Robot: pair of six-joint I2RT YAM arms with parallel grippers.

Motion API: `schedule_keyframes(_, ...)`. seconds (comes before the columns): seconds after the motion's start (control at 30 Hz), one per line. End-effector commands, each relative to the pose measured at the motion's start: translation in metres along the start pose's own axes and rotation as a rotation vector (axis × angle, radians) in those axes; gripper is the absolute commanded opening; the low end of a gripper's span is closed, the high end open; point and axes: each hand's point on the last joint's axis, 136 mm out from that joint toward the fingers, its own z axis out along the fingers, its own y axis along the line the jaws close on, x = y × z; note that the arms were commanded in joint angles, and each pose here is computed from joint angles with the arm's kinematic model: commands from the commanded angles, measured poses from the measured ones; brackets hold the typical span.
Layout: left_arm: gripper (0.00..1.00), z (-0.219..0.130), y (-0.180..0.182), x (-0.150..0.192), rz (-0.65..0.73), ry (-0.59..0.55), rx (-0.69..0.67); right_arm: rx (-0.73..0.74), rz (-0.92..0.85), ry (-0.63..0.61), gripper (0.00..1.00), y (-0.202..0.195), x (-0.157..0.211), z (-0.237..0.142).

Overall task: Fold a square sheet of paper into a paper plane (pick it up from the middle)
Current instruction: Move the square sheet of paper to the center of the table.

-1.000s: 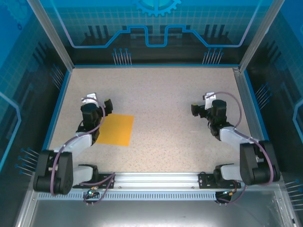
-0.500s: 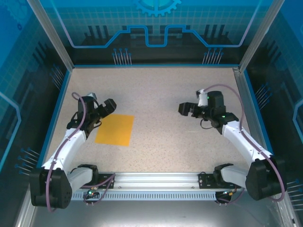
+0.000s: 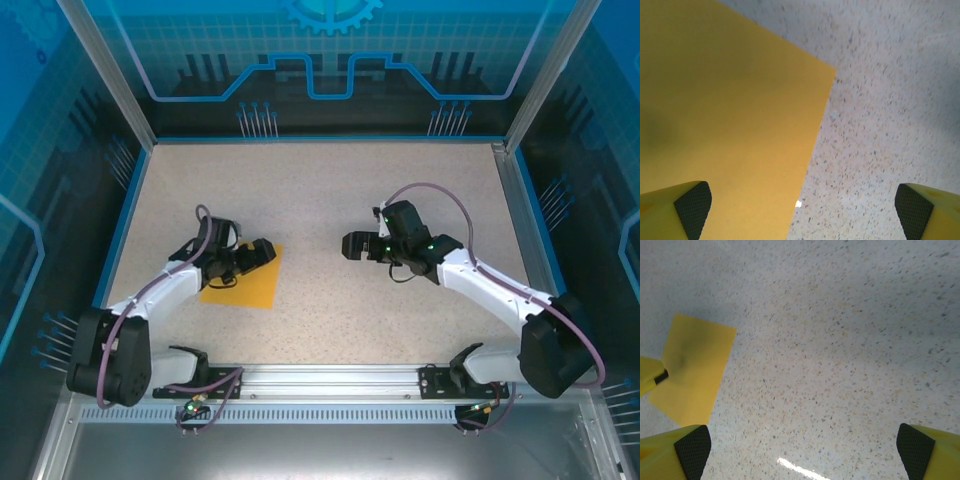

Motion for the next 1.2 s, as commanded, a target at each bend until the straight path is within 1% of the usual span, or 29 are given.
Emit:
schedule_keyframes(0.0,0.99,0.011,0.012,0.027,-0.029,0.075,-0.050,0.052,0.060,-0.064,1.00,-0.006,-0.008,-0.010)
schedule_keyframes(0.1,0.98,0.022,0.016,0.045,-0.057,0.108,-0.050,0.030,0.084,-0.131,1.00,-0.009,-0.011,-0.017)
schedule_keyframes(0.2,0.98,0.031,0.016,0.064,-0.062,0.145,-0.067,0.051,0.151,-0.194,0.99,-0.022,-0.011,-0.026)
schedule_keyframes(0.27,0.98,0.036,0.013,0.075,-0.071,0.167,-0.066,0.033,0.178,-0.175,0.99,-0.025,-0.003,-0.028)
schedule_keyframes(0.33,0.98,0.043,0.007,0.087,-0.077,0.182,-0.059,0.047,0.228,-0.140,0.99,-0.034,0.006,-0.027)
schedule_keyframes(0.4,0.98,0.051,-0.002,0.095,-0.084,0.191,-0.051,0.012,0.206,-0.102,0.99,-0.031,0.012,-0.022)
schedule_keyframes(0.47,0.99,0.060,-0.015,0.099,-0.102,0.205,-0.028,-0.004,0.188,-0.067,0.99,-0.029,0.017,-0.017)
schedule_keyframes(0.57,0.98,0.076,-0.042,0.107,-0.088,0.236,-0.007,-0.019,0.172,-0.015,1.00,-0.025,0.023,-0.012)
schedule_keyframes(0.7,0.98,0.095,-0.090,0.123,-0.050,0.279,0.076,0.000,0.174,0.039,0.99,-0.027,0.031,-0.007)
schedule_keyframes(0.8,0.98,0.100,-0.112,0.126,-0.045,0.284,0.122,-0.012,0.166,0.077,0.99,-0.026,0.040,-0.005)
schedule_keyframes(0.87,0.99,0.096,-0.120,0.123,-0.030,0.274,0.142,-0.013,0.164,0.086,0.99,-0.025,0.043,-0.006)
schedule_keyframes(1.0,0.98,0.071,-0.124,0.102,0.052,0.176,0.124,-0.049,0.136,0.091,0.89,-0.012,0.046,-0.008)
schedule_keyframes(1.07,0.98,0.056,-0.116,0.090,0.092,0.113,0.065,-0.056,0.117,0.108,0.83,-0.003,0.052,-0.006)
schedule_keyframes(1.17,0.98,0.032,-0.093,0.072,0.125,-0.006,-0.022,-0.052,0.076,0.151,0.80,0.012,0.066,0.005)
